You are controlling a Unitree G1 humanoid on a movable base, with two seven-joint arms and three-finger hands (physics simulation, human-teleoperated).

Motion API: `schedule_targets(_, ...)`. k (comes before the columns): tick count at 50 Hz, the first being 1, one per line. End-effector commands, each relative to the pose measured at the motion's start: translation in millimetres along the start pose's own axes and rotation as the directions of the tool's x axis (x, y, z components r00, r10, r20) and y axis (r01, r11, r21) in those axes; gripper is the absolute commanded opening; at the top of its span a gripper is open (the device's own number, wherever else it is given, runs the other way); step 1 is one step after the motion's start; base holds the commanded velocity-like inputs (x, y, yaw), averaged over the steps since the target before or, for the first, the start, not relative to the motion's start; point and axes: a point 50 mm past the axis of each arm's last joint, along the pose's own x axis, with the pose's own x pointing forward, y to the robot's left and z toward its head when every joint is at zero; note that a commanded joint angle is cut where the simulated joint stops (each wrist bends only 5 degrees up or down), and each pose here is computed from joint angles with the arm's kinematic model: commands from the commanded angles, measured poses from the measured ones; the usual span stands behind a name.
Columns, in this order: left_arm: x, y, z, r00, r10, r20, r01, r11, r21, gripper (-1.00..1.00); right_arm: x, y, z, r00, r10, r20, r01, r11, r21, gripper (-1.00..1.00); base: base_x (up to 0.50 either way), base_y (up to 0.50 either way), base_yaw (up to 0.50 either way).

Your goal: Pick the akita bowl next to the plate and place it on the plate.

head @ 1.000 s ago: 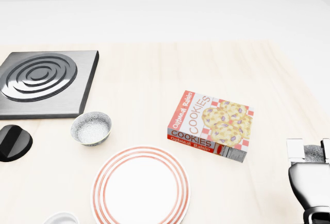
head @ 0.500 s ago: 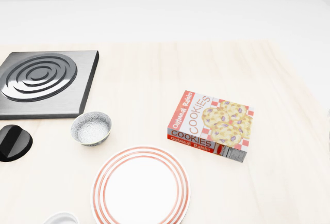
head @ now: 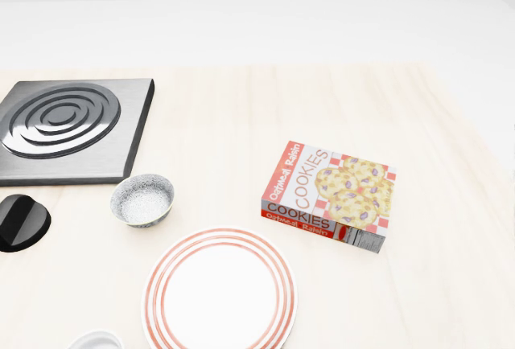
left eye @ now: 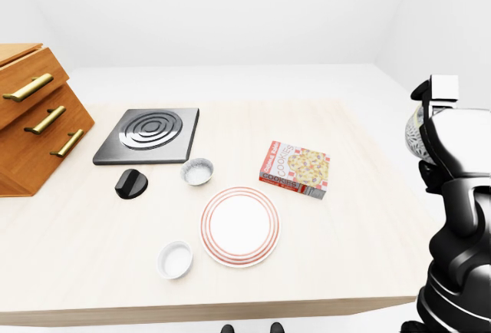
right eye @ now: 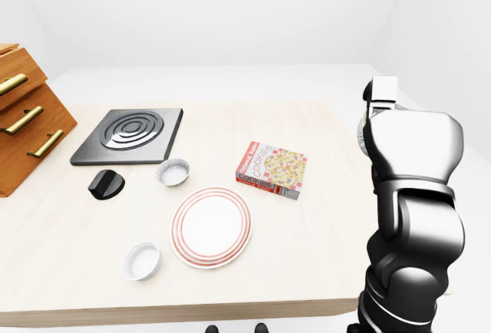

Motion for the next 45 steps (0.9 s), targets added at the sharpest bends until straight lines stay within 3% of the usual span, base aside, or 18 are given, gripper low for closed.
schedule_targets(1, 0.2, 1, 0, 1.000, 0.001, 0.001, -0.001, 1.000, -0.001, 1.00, 2, -24, 5, 0.993, -0.112, 0.020, 0.112, 0.994, 0.004, -1.00, 0.00, 0.00, 0.00)
schedule_targets(4, 0.2, 1, 0, 1.000, 0.001, 0.001, -0.001, 1.000, -0.001, 1.00, 2, -24, 6, 0.993, -0.112, 0.021, 0.112, 0.994, 0.003, -1.00, 0.00, 0.00, 0.00)
schedule_targets(5, 0.5, 0, -1, 1.000, 0.002, -0.003, -0.002, 1.000, -0.001, 1.00, 4, -48, 12, 0.973, -0.226, 0.042, 0.226, 0.974, 0.011, -1.00, 0.00, 0.00, 0.00)
schedule_targets(11, 0.5, 0, -1, 1.000, 0.002, -0.005, -0.002, 1.000, 0.000, 1.00, 4, -50, 13, 0.971, -0.235, 0.044, 0.235, 0.972, 0.011, -1.00, 0.00, 0.00, 0.00)
schedule_targets(12, 0.5, 2, -6, 1.000, 0.005, -0.021, -0.005, 1.000, 0.011, 1.00, 13, -100, 23, 0.899, -0.430, 0.083, 0.428, 0.903, 0.043, -1.00, 0.00, 0.00, 0.00)
schedule_targets(15, 0.3, 2, -7, 1.000, 0.004, -0.026, -0.004, 1.000, 0.013, 1.00, 16, -113, 26, 0.877, -0.472, 0.092, 0.469, 0.882, 0.056, -1.00, 0.00, 0.00, 0.00)
schedule_targets(28, 0.2, 1, -7, 1.000, 0.004, -0.028, -0.003, 1.000, 0.013, 1.00, 22, -151, 41, 0.812, -0.573, 0.116, 0.562, 0.819, 0.114, -1.00, 0.00, 0.00, 0.00)
schedule_targets(34, 0.2, 1, -7, 1.000, 0.004, -0.028, -0.003, 1.000, 0.013, 1.00, 23, -152, 42, 0.811, -0.574, 0.111, 0.563, 0.818, 0.118, -1.00, 0.00, 0.00, 0.00)
schedule_targets(36, 0.0, 1, -7, 1.000, 0.002, -0.028, -0.001, 1.000, 0.013, 1.00, 25, -159, 48, 0.804, -0.583, 0.121, 0.568, 0.812, 0.136, -1.00, 0.00, 0.00, 0.00)
schedule_targets(37, 0.2, 0, -7, 1.000, 0.000, -0.028, 0.001, 1.000, 0.013, 1.00, 31, -183, 87, 0.776, -0.595, 0.208, 0.560, 0.802, 0.208, -1.00, 0.00, 0.00, 0.00)
schedule_targets(38, 0.1, -1, -8, 1.000, -0.002, -0.030, 0.002, 1.000, 0.014, 1.00, 32, -189, 96, 0.773, -0.595, 0.221, 0.552, 0.802, 0.231, -1.00, 0.00, 0.00, 0.00)
schedule_targets(45, 0.2, 0, -8, 1.000, -0.001, -0.031, 0.001, 1.000, 0.011, 1.00, 28, -201, 116, 0.758, -0.605, 0.244, 0.539, 0.791, 0.290, -1.00, 0.00, 0.00, 0.00)
